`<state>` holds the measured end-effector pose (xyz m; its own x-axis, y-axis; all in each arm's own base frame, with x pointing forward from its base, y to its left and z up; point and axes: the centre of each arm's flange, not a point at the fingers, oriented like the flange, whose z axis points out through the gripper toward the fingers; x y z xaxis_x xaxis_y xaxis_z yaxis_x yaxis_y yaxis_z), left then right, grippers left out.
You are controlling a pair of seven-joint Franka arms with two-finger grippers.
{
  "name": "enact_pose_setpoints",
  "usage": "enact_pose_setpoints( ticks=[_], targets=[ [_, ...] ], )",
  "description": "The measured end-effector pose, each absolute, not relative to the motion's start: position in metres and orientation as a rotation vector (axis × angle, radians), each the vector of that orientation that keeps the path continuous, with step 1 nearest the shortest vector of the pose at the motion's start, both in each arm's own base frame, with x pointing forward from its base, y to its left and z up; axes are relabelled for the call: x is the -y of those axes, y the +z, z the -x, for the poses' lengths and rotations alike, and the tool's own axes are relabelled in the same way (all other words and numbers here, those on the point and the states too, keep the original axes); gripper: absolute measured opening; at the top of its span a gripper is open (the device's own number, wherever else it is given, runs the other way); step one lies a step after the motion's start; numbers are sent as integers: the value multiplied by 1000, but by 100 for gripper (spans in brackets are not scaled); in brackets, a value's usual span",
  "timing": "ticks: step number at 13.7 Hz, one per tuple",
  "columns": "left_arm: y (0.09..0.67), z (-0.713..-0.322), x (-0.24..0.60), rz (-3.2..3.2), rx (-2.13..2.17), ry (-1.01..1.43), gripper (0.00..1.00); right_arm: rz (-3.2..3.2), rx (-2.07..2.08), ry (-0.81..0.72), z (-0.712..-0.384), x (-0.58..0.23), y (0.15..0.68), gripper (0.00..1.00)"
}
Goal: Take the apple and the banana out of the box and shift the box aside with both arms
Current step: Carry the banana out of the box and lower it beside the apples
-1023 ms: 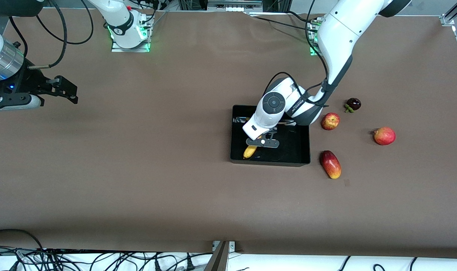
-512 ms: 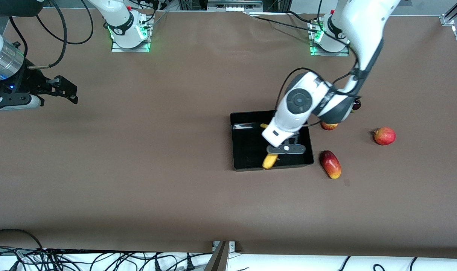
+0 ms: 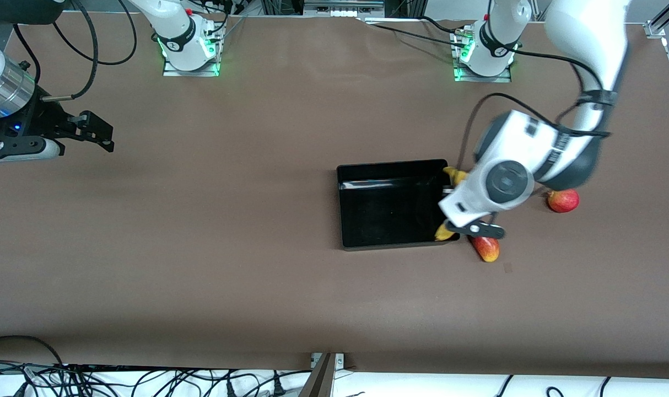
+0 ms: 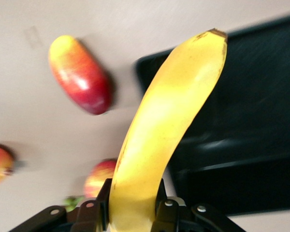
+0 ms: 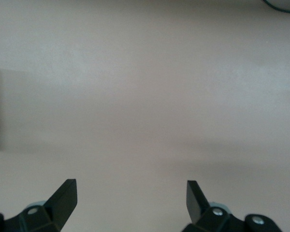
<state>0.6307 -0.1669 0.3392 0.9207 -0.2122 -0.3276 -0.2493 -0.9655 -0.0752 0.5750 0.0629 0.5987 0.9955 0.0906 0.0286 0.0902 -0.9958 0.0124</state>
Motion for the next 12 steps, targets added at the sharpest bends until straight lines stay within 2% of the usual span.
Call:
enact_pose_setpoints(
  ticks=[4, 12],
  targets=[
    [325, -650, 43, 2979, -536, 563, 37, -3127, -142, 46, -575, -63, 599, 100],
    [276, -646, -69, 3070, -347, 478, 37, -3127, -160, 45, -576, -69, 597, 100]
  ],
)
